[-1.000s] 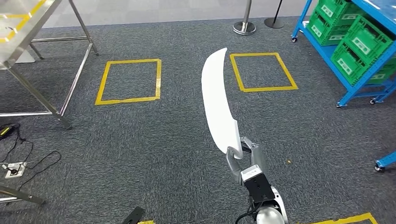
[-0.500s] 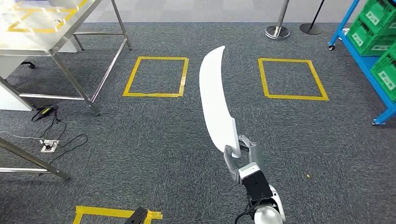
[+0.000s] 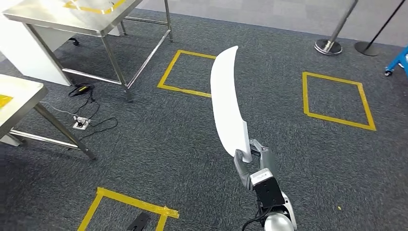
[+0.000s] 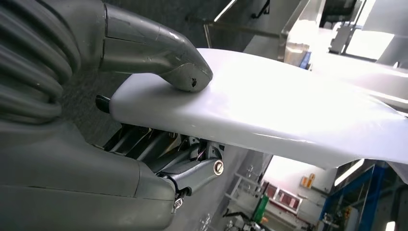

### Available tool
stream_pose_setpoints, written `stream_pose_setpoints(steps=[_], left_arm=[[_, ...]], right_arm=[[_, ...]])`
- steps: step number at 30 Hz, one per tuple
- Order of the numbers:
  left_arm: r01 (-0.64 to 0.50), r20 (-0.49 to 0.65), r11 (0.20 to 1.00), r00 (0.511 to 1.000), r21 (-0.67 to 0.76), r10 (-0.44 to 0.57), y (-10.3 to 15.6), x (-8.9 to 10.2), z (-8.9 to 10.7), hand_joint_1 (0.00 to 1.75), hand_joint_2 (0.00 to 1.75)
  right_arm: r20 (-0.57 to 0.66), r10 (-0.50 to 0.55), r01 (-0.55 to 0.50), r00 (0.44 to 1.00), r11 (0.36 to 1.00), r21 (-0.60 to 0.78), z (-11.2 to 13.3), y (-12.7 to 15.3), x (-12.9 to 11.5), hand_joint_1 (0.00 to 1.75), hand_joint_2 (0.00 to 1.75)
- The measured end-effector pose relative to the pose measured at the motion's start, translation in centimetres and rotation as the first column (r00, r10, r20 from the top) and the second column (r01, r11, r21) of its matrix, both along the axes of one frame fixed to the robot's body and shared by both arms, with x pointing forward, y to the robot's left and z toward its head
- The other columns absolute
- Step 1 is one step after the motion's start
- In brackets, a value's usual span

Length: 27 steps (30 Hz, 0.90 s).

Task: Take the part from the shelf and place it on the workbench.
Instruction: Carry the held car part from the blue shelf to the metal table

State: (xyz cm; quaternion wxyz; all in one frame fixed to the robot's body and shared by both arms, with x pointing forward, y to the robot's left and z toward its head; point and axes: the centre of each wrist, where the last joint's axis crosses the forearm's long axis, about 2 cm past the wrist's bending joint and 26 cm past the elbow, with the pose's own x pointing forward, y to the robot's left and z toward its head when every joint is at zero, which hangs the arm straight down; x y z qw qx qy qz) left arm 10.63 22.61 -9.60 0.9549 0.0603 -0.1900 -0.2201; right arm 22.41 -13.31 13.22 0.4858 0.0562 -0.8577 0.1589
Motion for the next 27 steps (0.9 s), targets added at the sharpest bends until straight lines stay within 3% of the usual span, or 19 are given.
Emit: stream_pose_setpoints(steps=[27], left_arm=[[-0.033, -0.006, 0.999, 0.999, 0.016, 0.033, 0.6, -0.3, -0.1, 0.0, 1.75]], right_arm=[[0.005, 0.03, -0.03, 1.0, 1.0, -0.001, 0.5, 0.4, 1.9, 1.75, 1.75]])
